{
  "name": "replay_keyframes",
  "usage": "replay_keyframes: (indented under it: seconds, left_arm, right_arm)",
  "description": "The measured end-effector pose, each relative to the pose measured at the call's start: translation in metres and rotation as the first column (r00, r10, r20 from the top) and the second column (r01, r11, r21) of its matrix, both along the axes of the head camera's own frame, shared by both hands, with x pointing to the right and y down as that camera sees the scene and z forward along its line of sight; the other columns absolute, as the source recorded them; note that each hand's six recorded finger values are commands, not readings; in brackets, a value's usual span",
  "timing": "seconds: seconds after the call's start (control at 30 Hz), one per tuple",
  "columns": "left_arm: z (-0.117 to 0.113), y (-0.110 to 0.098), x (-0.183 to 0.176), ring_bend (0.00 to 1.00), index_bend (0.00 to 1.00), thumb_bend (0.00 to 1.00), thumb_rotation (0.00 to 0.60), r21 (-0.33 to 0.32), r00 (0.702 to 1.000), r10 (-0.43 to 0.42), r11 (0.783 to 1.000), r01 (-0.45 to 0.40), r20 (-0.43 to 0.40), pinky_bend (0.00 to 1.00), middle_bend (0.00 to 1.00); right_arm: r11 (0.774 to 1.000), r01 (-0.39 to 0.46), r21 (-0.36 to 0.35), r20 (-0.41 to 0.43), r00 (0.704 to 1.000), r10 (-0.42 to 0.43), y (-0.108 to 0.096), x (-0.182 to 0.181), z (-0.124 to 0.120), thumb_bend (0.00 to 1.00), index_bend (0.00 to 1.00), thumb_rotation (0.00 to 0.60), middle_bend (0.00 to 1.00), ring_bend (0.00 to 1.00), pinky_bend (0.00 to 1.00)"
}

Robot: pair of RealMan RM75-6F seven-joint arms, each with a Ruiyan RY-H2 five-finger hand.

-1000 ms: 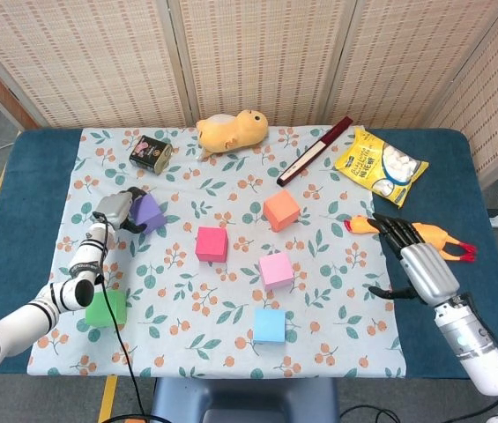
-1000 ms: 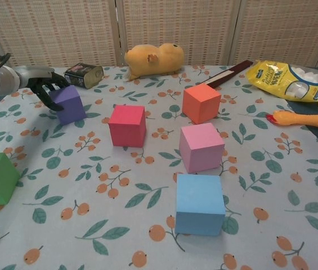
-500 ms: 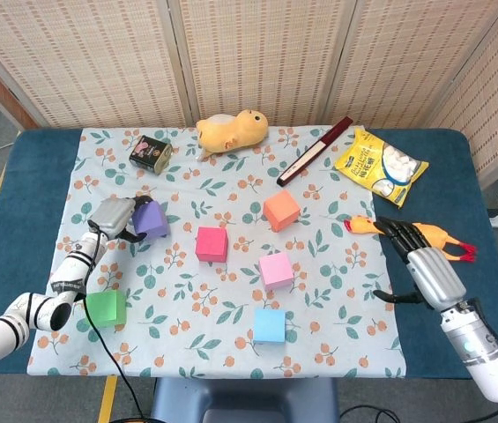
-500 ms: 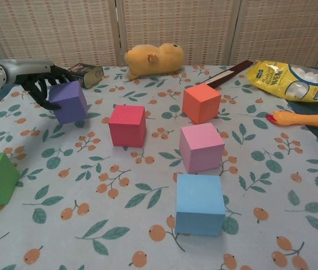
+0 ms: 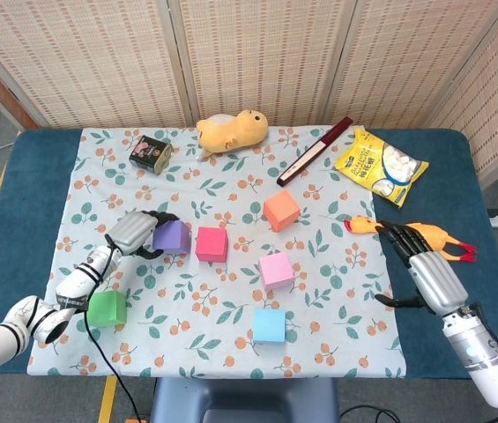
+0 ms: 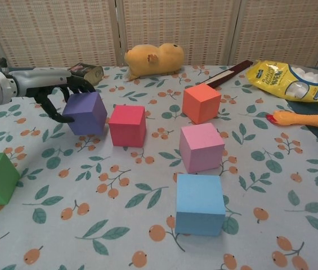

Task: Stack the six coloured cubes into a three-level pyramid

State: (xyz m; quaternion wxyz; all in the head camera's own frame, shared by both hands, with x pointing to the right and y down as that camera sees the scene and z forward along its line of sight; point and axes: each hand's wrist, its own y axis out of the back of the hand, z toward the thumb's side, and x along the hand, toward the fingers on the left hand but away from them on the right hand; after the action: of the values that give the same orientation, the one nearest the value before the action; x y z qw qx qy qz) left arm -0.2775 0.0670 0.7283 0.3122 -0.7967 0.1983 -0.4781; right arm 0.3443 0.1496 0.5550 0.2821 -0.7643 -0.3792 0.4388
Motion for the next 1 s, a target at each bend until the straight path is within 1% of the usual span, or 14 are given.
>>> replay_keyframes:
  seconds: [0.1,0.2,0.43,0.67,0.83,1.0]
  left_arm:
    - [0.004,-0.001,0.005,0.25,0.38,0.31,0.600,0.005,1.000,0.012,1.000,-0.012,0.006,0.33,0.23]
    - [0.007,-0.001,0.010,0.25,0.38,0.31,0.600,-0.004,1.000,0.012,1.000,-0.012,0.002,0.33,0.23]
    - [0.007,0.002,0.017,0.25,0.38,0.32,0.600,-0.027,1.000,-0.014,1.000,0.013,-0.022,0.32,0.23]
    - [0.008,0.004,0.024,0.25,0.37,0.32,0.600,-0.058,0.999,-0.028,0.998,0.027,-0.022,0.32,0.22]
    - [0.009,0.005,0.027,0.25,0.37,0.32,0.600,-0.061,1.000,-0.022,0.998,0.021,-0.012,0.32,0.21]
    - [0.010,0.006,0.028,0.25,0.37,0.32,0.600,-0.046,1.000,-0.003,0.999,0.003,0.007,0.32,0.21]
  right_arm:
    - [1.000,-0.003,0.001,-0.001,1.000,0.003,0.001,0.001,-0.001,0.00,0.00,0.600,0.01,0.00,0.04]
    - [1.000,-0.006,0.003,-0.002,1.000,0.006,0.001,0.002,-0.002,0.00,0.00,0.600,0.01,0.00,0.04]
    - [1.000,-0.013,-0.003,-0.001,1.000,0.013,0.002,0.006,-0.001,0.00,0.00,0.600,0.01,0.00,0.04]
    - [1.000,-0.022,-0.003,-0.001,1.000,0.022,0.002,0.010,-0.002,0.00,0.00,0.600,0.01,0.00,0.04]
    - [1.000,-0.024,-0.008,-0.002,1.000,0.024,0.002,0.011,0.000,0.00,0.00,0.600,0.01,0.00,0.04]
    - [1.000,-0.027,-0.014,0.000,1.000,0.027,0.002,0.013,0.002,0.00,0.00,0.600,0.01,0.00,0.04]
